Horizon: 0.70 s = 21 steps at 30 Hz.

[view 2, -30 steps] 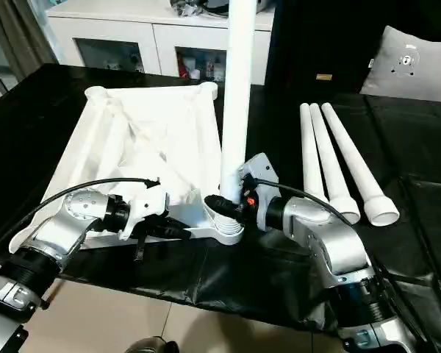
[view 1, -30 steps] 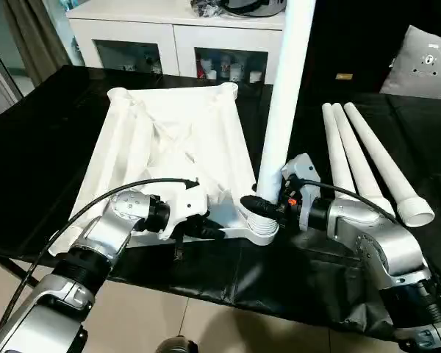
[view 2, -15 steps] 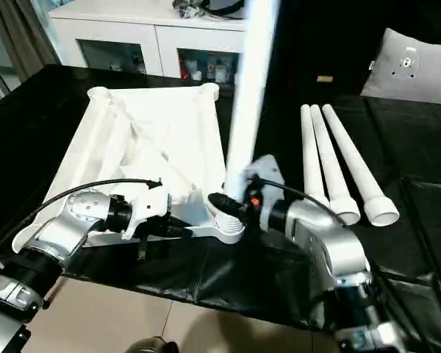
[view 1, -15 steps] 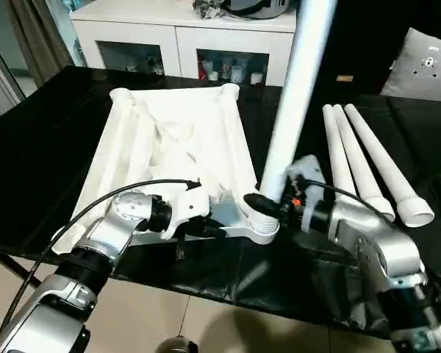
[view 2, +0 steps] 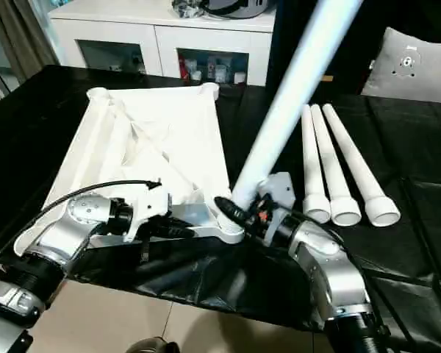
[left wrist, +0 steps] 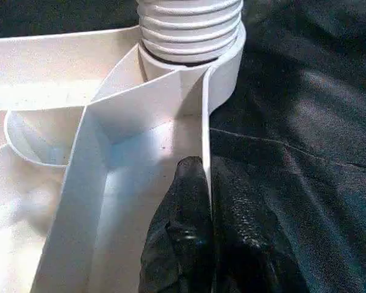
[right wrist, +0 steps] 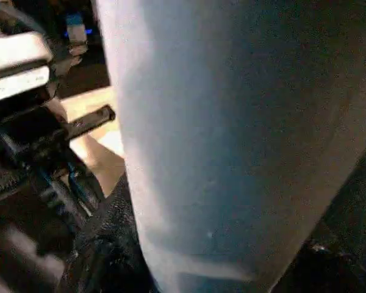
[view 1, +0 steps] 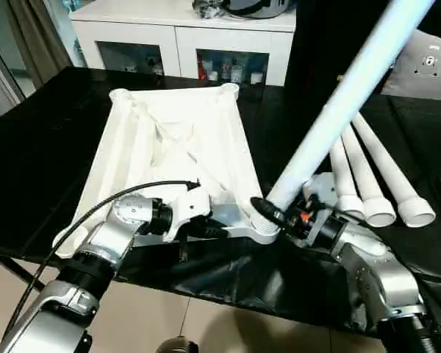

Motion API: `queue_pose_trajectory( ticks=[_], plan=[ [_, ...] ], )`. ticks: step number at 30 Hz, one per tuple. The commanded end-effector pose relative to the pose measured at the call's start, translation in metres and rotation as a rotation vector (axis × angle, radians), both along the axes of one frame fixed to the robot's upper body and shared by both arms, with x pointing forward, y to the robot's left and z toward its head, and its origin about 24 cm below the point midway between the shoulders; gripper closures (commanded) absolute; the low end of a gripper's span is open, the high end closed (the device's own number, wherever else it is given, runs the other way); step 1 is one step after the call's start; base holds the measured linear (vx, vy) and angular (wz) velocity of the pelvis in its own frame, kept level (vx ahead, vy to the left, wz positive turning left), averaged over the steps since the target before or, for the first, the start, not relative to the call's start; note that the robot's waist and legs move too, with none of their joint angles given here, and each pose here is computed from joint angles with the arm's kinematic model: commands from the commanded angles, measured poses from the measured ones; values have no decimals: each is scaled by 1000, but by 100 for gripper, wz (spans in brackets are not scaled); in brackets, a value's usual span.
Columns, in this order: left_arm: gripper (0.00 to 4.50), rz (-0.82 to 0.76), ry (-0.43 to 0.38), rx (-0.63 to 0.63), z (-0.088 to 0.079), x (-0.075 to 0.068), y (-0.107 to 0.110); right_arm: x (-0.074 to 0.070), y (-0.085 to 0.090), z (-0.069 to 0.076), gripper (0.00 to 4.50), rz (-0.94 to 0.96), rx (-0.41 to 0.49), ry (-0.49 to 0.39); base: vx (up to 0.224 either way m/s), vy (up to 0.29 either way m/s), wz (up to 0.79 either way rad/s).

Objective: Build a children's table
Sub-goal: Insert table leg to table base

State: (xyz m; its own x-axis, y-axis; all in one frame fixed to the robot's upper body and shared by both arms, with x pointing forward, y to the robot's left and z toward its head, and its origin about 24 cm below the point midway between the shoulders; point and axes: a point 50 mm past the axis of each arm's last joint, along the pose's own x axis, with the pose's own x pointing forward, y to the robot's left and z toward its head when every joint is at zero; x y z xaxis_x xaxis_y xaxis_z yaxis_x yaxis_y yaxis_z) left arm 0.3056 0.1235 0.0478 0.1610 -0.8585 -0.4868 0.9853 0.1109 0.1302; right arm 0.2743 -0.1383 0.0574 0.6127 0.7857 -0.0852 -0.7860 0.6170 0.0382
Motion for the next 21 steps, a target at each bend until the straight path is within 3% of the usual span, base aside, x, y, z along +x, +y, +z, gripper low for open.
queue_pose_trajectory(
  ticks=[1,6,10,21],
  plan=[
    [450,49,-71,-74,15,6,-1,-13,5,-30,257,60,-70,132,0,0,0],
    [450,36,-73,-36,13,3,4,-15,11,-38,257,112,-138,140,0,0,0],
    [450,-24,-84,13,18,6,6,-14,13,-48,257,210,-226,214,0,0,0],
    [450,-130,-101,67,24,17,-6,-12,11,-55,257,283,-236,330,0,0,0]
  ],
)
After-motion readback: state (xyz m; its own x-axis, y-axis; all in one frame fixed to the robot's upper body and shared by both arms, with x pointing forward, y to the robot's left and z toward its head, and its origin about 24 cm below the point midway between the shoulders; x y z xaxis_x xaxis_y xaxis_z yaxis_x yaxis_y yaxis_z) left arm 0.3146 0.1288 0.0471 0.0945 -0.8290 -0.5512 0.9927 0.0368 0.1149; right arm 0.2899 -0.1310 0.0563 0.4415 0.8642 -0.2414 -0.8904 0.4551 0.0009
